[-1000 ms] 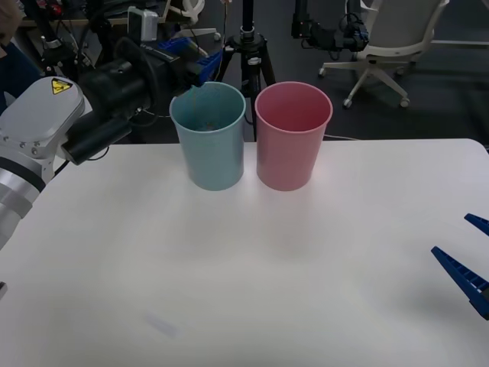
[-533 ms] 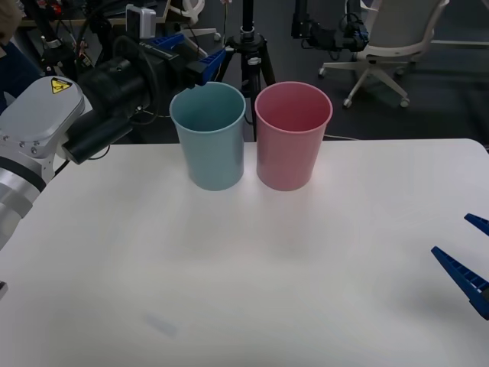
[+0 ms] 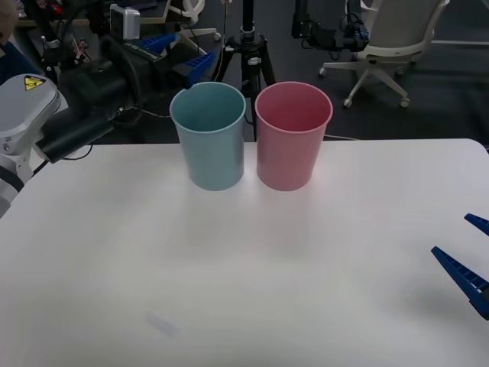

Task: Grasp the object on the table and drop it into the matching bin: aluminum can to the light blue bin, PET bottle to the pink bin.

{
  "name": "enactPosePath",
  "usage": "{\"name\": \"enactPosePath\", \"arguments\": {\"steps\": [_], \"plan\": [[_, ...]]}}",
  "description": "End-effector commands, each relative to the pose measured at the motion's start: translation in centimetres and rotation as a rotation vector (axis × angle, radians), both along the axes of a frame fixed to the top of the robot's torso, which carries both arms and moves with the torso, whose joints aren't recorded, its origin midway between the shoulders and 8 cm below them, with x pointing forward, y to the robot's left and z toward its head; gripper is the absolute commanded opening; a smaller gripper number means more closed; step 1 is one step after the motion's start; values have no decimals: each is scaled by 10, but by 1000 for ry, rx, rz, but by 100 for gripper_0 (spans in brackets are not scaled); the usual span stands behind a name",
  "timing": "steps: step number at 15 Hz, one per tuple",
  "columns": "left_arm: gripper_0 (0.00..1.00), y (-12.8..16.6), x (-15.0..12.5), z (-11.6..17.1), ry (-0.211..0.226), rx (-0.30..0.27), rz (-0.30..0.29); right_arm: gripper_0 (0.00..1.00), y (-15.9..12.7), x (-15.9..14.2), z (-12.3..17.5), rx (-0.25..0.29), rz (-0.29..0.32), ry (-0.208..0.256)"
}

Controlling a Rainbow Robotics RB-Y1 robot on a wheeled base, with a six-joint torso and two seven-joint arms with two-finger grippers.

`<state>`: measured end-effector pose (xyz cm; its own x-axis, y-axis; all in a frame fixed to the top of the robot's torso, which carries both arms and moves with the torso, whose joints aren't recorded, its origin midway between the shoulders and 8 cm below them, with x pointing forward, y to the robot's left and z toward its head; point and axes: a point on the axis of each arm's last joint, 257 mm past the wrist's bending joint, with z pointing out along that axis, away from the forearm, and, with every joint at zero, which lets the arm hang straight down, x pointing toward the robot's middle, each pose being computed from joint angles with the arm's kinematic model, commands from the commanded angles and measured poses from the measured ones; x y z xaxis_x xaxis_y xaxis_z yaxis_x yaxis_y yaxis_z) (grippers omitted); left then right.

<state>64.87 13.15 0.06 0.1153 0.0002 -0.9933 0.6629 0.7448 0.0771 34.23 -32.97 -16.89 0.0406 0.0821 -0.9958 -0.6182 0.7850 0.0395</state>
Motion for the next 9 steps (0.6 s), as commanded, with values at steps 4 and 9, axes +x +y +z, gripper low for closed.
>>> {"name": "enactPosePath", "arguments": {"steps": [4, 9], "plan": [[100, 29, -50, 0, -10, 17, -53, 100, 0, 0, 0, 0, 0, 0], [100, 48, -88, -9, 17, 25, -87, 100, 0, 0, 0, 0, 0, 0]]}}
